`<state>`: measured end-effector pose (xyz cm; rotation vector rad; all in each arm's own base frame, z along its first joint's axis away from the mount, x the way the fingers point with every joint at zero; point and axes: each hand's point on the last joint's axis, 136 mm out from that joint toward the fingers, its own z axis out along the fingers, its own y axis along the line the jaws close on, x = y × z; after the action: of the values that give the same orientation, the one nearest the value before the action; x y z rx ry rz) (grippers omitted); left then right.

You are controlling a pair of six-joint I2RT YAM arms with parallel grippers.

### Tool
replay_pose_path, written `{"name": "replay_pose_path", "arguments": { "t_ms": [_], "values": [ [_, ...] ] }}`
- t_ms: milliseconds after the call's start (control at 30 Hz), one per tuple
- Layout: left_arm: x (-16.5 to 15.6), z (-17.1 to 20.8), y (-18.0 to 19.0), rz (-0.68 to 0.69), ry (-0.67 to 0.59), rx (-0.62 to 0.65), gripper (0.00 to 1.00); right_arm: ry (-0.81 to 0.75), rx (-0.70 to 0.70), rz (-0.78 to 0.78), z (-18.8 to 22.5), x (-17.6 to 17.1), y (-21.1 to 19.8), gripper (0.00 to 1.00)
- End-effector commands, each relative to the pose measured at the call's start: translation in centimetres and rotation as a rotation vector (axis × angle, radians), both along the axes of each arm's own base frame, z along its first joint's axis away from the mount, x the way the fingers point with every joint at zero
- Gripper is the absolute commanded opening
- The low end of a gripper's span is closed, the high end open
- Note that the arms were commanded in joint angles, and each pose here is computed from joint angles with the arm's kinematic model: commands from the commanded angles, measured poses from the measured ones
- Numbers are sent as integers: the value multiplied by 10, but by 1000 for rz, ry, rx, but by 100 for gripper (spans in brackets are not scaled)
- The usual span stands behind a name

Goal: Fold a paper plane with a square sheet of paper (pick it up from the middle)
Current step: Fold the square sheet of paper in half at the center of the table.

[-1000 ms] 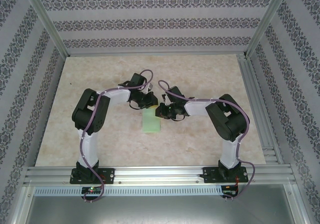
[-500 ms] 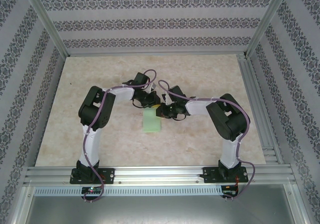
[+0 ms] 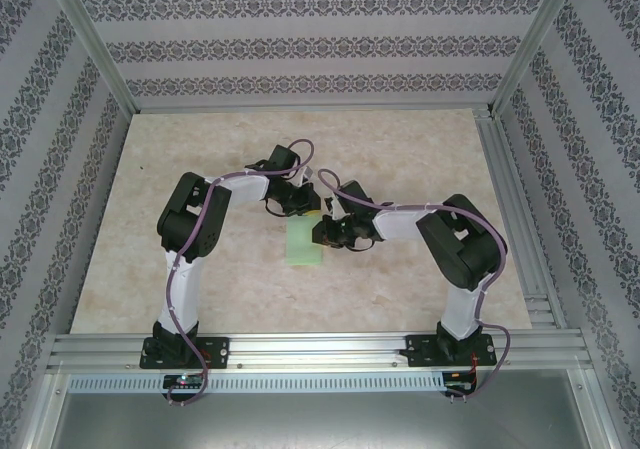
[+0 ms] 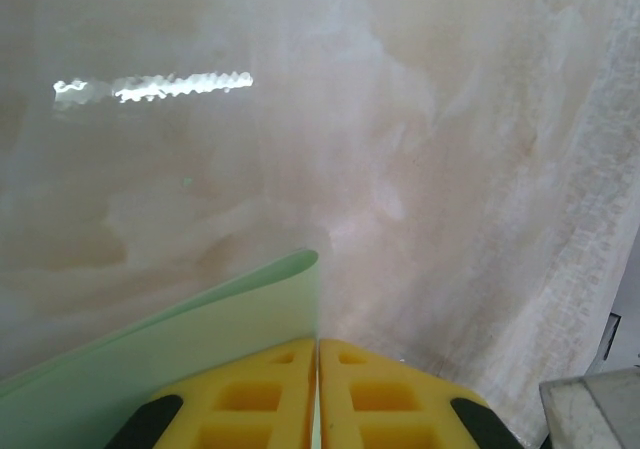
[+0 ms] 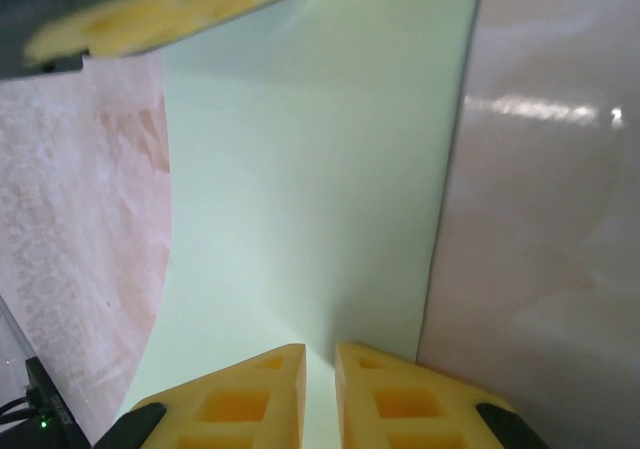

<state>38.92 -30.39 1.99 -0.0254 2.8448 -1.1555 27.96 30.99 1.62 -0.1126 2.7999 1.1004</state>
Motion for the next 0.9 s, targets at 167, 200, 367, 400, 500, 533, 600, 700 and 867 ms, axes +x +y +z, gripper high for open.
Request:
{"name": "replay_pose_path", "arguments": {
  "t_ms": [167, 200, 367, 400, 500, 533, 600, 700, 867],
  "values": [
    [-8, -44, 18, 18, 34, 149, 12, 140, -21, 54, -14, -61, -1, 16],
    [-7, -45, 19, 20, 34, 151, 11, 143, -21, 58, -14, -65, -1, 16],
    [-7, -47, 20, 22, 36, 158, 11, 169, -35, 59, -19, -81, -5, 16],
    [-7, -48, 20, 23, 36, 160, 11, 177, -38, 59, -21, -84, -6, 16],
    [-8, -48, 20, 23, 36, 162, 11, 184, -39, 61, -21, -92, -9, 16],
    [-8, -48, 20, 22, 37, 160, 11, 179, -40, 57, -18, -91, -10, 16],
    [-8, -47, 20, 22, 36, 159, 11, 140, -24, 52, -6, -83, -7, 16],
    [-8, -43, 18, 19, 33, 148, 11, 37, 4, 17, 23, -58, -4, 17],
    [-6, -24, 11, 7, 14, 96, 11, -93, 48, -101, 58, -10, -16, 17]
  ]
}}
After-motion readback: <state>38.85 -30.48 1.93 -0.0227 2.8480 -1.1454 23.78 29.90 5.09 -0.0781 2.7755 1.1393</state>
